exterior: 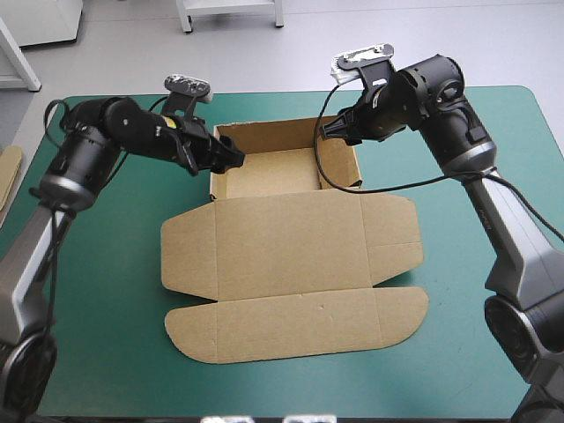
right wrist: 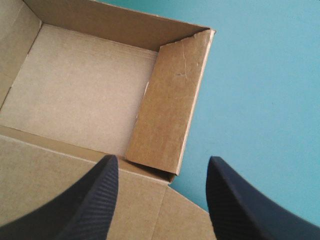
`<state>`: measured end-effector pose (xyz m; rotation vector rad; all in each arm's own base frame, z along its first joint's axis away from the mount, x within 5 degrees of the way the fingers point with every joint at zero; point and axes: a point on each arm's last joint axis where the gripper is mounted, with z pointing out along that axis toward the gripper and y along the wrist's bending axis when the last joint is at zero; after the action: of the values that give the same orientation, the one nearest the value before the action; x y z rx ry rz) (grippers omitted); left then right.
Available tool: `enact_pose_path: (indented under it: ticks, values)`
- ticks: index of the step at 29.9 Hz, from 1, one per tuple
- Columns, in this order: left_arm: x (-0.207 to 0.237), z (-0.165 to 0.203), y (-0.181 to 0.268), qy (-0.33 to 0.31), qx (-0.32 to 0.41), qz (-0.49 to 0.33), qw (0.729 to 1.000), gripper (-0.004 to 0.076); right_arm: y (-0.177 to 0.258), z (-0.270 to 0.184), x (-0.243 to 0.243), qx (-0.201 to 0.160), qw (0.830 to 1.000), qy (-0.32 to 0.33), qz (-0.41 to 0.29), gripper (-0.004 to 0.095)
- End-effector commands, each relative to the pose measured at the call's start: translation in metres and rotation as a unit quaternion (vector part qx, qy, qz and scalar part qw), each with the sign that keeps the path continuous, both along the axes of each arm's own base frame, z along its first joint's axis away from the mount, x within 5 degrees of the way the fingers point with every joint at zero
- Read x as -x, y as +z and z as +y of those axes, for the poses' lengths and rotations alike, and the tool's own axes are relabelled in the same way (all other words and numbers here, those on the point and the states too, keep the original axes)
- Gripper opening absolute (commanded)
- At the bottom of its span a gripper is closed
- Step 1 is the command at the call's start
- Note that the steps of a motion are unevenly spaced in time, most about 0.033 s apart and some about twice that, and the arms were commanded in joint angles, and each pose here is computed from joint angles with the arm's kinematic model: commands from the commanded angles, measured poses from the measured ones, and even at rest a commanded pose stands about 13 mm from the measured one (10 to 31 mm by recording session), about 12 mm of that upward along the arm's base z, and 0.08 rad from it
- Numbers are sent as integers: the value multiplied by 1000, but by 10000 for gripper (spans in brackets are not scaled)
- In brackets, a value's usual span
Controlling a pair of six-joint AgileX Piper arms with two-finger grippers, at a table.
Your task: Fold the box
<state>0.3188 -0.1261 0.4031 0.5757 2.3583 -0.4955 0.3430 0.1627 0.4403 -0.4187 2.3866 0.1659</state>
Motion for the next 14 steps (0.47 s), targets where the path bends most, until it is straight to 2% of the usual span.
enact_pose_path:
  ticks: [1,4,7,14]
  values:
    - [47,13,22,16,45,-74,996,444,24,-13,23,-8,999,3,-37,499]
    - [81,25,8,29,49,-82,995,444,19,-16,31,-7,1000,6,-28,500]
    - [117,38,1,44,61,-115,990,444,17,-18,42,-23,999,14,-33,500]
    - [181,64,-8,85,102,-231,964,444,12,-29,64,-55,995,9,-78,499]
